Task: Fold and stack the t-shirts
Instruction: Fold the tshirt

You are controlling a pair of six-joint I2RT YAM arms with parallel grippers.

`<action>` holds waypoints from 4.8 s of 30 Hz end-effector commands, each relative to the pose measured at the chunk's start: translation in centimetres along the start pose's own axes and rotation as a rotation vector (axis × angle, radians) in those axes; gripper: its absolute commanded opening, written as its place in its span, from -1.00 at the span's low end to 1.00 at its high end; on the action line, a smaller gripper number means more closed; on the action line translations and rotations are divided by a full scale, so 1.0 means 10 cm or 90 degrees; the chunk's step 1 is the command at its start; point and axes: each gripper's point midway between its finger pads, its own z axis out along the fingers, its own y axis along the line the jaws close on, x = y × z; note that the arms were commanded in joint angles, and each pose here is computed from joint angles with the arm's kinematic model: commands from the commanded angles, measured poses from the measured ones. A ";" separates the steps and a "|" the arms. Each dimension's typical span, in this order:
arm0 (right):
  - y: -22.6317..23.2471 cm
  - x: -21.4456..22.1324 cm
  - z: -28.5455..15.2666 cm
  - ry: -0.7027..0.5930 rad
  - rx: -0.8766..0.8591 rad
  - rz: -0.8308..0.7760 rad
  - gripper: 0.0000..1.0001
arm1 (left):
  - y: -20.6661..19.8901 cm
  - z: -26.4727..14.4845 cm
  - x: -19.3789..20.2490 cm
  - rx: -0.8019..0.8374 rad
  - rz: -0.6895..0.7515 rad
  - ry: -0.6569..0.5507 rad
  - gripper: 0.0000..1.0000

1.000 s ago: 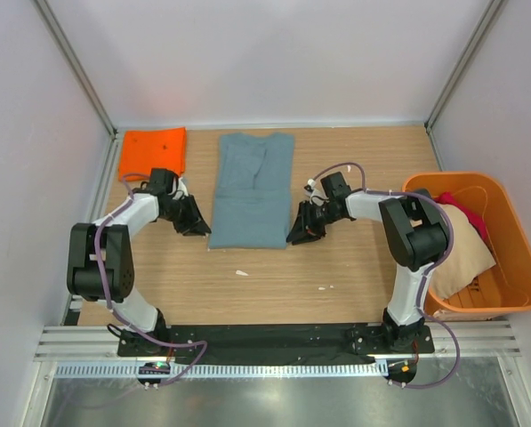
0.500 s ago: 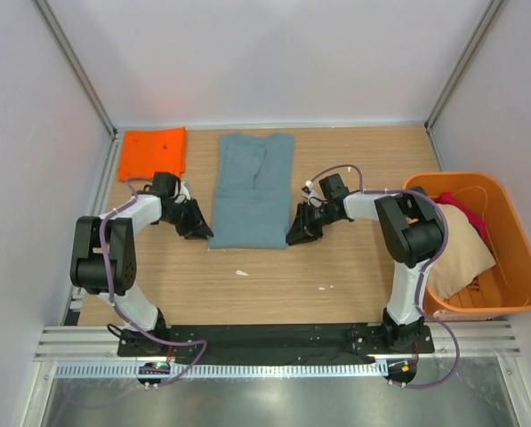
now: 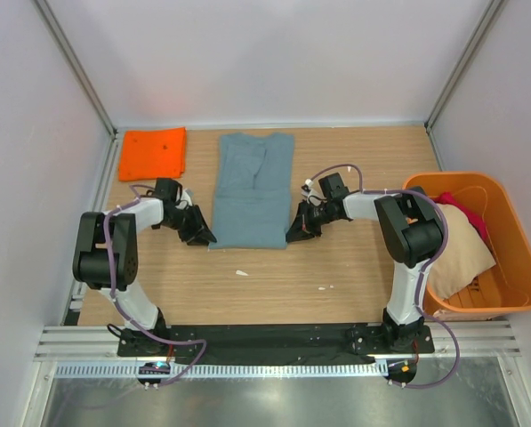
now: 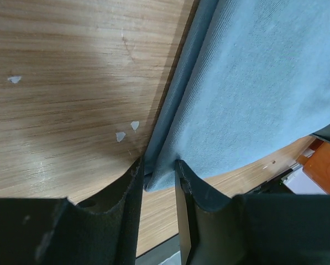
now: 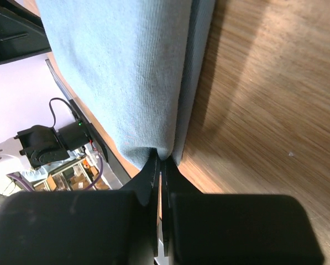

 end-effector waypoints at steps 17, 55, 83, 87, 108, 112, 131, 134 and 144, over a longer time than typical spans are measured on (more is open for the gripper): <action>-0.24 -0.05 -0.25 0.001 0.178 -0.050 -0.97 | 0.19 0.08 0.00 -0.059 -0.021 0.019 -1.00; 0.35 -0.44 -0.35 -0.079 0.071 -0.036 -0.10 | -0.13 -0.37 -0.17 -0.049 -0.004 -0.061 -0.30; 0.06 -1.64 -0.20 -0.163 0.029 -0.005 -0.11 | -0.30 -0.44 -0.26 0.003 0.000 -0.112 -0.36; 0.17 -1.42 -0.47 -0.148 0.084 -0.023 0.23 | -0.32 -0.35 -0.21 0.023 -0.008 -0.082 -0.24; -0.01 -0.24 -0.68 -0.331 -0.010 0.239 0.36 | -0.28 0.14 0.23 0.094 -0.286 -0.104 -0.11; -0.03 -0.25 -0.59 -0.335 -0.020 0.258 0.36 | -0.17 0.22 0.29 0.078 -0.342 -0.100 -0.09; -0.34 -0.09 -0.43 -0.327 0.092 0.246 0.29 | 0.10 0.31 0.51 -0.019 -0.489 -0.081 -0.14; -0.38 -0.10 -0.39 -0.317 0.097 0.243 0.28 | 0.12 0.34 0.54 -0.027 -0.498 -0.075 -0.16; -0.42 -0.14 -0.33 -0.308 0.105 0.230 0.15 | 0.25 0.37 0.61 -0.066 -0.524 -0.084 -0.25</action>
